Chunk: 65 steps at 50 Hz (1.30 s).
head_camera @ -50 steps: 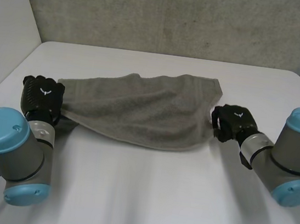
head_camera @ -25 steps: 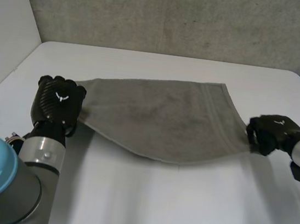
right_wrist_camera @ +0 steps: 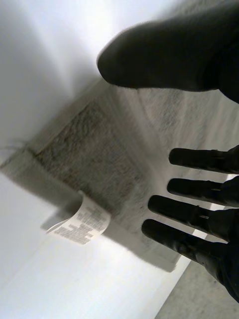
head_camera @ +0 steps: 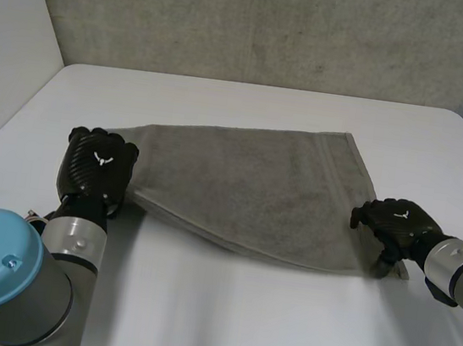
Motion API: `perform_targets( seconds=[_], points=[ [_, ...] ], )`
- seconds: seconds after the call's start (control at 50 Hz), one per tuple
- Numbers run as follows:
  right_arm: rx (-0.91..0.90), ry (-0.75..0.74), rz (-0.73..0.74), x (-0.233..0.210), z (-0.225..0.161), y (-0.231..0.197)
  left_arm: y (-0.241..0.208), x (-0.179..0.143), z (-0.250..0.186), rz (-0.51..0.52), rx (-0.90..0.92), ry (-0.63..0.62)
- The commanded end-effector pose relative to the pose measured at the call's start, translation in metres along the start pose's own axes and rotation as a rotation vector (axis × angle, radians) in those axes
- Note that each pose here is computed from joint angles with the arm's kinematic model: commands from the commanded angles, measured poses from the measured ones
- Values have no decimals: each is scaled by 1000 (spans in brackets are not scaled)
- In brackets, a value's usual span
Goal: Fold the towel.
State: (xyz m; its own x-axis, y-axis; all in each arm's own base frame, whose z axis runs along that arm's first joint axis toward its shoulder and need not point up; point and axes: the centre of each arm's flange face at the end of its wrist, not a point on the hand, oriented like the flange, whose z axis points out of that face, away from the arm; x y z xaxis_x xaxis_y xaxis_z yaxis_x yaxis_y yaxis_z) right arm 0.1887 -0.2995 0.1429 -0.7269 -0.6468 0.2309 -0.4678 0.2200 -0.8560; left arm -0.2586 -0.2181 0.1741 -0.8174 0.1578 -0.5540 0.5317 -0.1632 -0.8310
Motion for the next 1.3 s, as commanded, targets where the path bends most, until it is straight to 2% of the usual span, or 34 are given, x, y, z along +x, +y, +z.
perform_targets(
  seconds=[0.02,0.24,0.44,0.58,1.0,1.06,1.1,1.16,1.3],
  points=[
    [18,-65,18,-18,-16,2,-7,-2,12,-10,30,-10],
    [46,-78,-10,-32,-14,5,-4,-3,27,-10,25,-25],
    [46,-24,-12,-24,3,13,1,-10,31,-8,7,-48],
    [43,95,-37,-6,15,13,4,-10,31,-5,-3,-47],
    [26,123,-27,0,17,16,4,-11,27,-18,-7,-47],
    [40,139,-29,4,11,8,3,-12,26,-17,-6,-49],
    [100,163,-27,10,-7,-19,-1,-16,22,-20,5,-53],
    [133,176,-18,14,-18,-33,-16,-28,16,-36,50,-78],
    [298,273,-51,32,-71,-97,-44,-51,5,-63,127,-131]
  ],
)
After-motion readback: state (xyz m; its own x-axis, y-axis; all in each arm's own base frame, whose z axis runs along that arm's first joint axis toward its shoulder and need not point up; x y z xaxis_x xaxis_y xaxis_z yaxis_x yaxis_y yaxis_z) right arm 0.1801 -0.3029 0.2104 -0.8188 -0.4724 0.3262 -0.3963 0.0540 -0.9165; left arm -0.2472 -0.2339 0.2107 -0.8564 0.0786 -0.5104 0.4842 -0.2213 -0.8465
